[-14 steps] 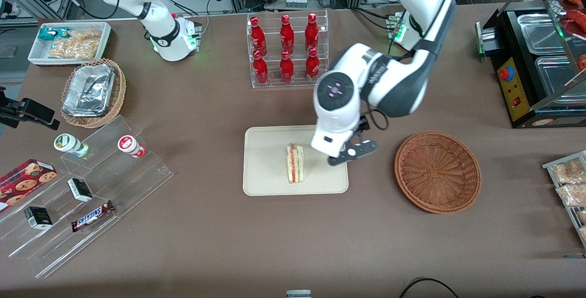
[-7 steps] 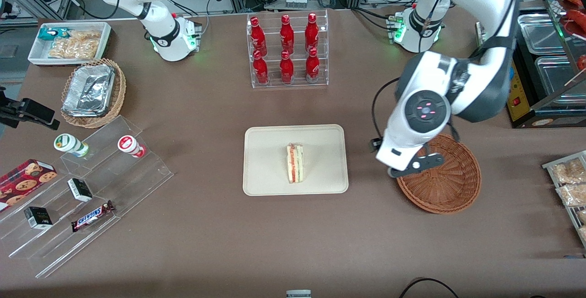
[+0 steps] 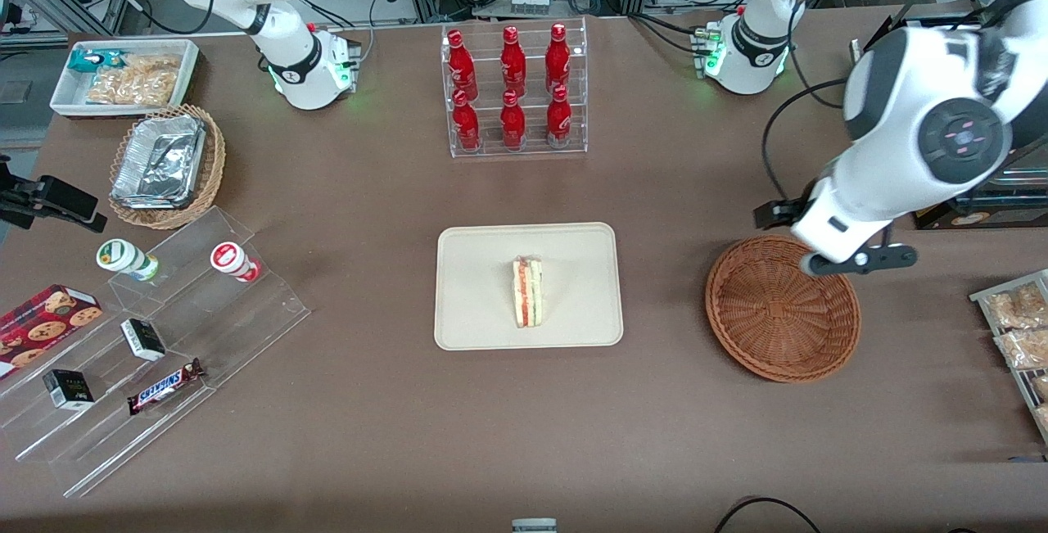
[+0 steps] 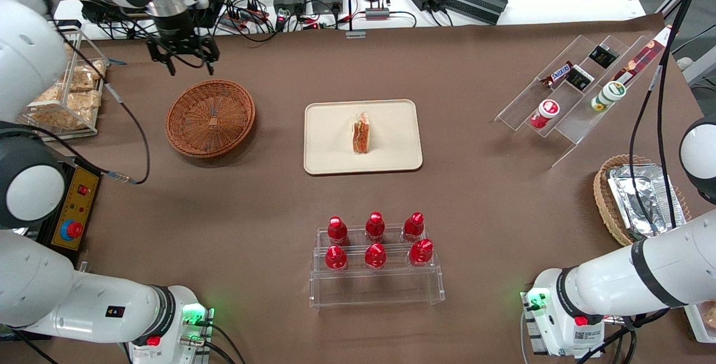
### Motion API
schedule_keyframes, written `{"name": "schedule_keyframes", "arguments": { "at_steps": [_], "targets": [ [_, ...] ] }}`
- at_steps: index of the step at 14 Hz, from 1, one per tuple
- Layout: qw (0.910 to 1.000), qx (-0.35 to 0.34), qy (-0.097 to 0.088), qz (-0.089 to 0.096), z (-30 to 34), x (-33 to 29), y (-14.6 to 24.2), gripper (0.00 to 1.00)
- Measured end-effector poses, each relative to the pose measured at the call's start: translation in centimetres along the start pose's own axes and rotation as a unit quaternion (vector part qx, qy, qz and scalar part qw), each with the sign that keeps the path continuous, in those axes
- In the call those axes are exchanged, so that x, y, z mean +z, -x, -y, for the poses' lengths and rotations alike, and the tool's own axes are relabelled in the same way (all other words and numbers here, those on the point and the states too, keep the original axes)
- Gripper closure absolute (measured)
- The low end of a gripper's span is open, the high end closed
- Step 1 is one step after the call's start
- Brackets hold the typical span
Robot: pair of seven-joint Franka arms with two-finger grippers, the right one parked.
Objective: Place sandwich from basket to tray
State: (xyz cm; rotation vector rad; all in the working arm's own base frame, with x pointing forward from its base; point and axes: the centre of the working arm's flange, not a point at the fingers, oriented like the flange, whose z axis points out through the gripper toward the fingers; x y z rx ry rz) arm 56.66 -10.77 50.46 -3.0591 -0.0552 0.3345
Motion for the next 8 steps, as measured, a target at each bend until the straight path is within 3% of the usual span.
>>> {"name": "schedule_keyframes", "arguments": {
  "at_steps": [3,8],
  "targets": [
    [0.9992,0.038,0.009,-0.003,4.4,-2.7,1.9,0.0],
    [0.9977,0.057,0.014,-0.035,8.4,-6.4,4.2,0.0]
  ]
}}
